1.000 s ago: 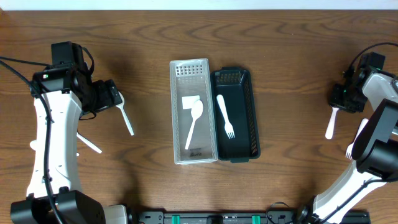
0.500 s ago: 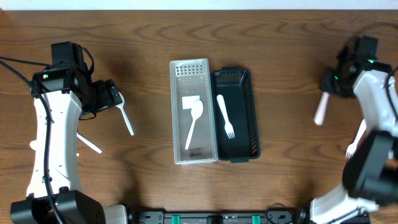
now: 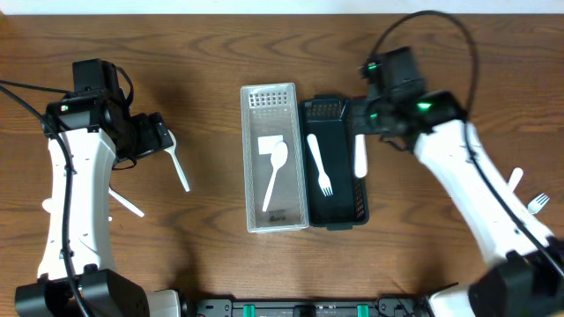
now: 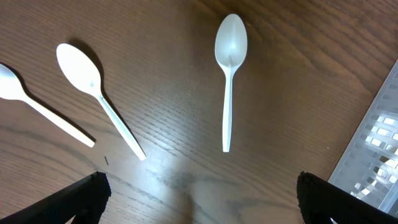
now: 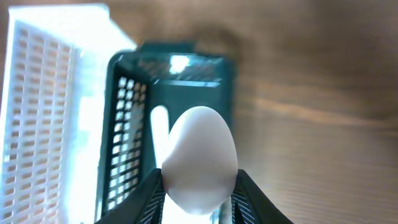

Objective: Pack container
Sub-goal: 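Place the white spoon into the black basket beside the fork, then reach the right gripper to another white spoon and grasp it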

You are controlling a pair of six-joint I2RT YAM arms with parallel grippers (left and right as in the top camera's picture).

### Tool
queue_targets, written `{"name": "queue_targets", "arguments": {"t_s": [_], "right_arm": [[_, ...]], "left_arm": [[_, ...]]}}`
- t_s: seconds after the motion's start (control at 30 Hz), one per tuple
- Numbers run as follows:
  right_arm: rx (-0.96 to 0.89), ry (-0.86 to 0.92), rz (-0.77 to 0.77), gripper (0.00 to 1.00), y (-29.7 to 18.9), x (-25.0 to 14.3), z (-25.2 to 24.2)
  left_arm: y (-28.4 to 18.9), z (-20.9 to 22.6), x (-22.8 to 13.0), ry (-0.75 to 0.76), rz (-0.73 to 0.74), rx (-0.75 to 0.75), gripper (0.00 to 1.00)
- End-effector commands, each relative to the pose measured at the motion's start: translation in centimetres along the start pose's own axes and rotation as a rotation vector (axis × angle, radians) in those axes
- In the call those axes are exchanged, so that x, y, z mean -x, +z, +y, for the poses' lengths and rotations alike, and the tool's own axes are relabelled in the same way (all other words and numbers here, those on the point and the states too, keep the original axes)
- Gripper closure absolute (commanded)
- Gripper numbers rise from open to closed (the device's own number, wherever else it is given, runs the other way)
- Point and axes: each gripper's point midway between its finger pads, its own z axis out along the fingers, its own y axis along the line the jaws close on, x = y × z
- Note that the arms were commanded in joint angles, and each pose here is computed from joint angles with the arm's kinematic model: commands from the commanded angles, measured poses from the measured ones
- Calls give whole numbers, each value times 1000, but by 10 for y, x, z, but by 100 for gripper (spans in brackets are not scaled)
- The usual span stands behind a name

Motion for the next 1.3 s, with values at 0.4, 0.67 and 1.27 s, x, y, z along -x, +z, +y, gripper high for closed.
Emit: {"name": "queue_targets", "arguments": {"t_s": [0.4, 0.67, 1.27], "right_arm": [[5, -24, 138, 28, 63, -22, 14], [-176, 252, -123, 27, -40, 33, -67], [-605, 799, 168, 10, -60, -114, -318]], "left_arm": [[-1, 3, 1, 16, -5, 8, 2], [-1, 3, 1, 16, -5, 8, 2], [-1, 2, 6, 19, -25, 4, 2]]}}
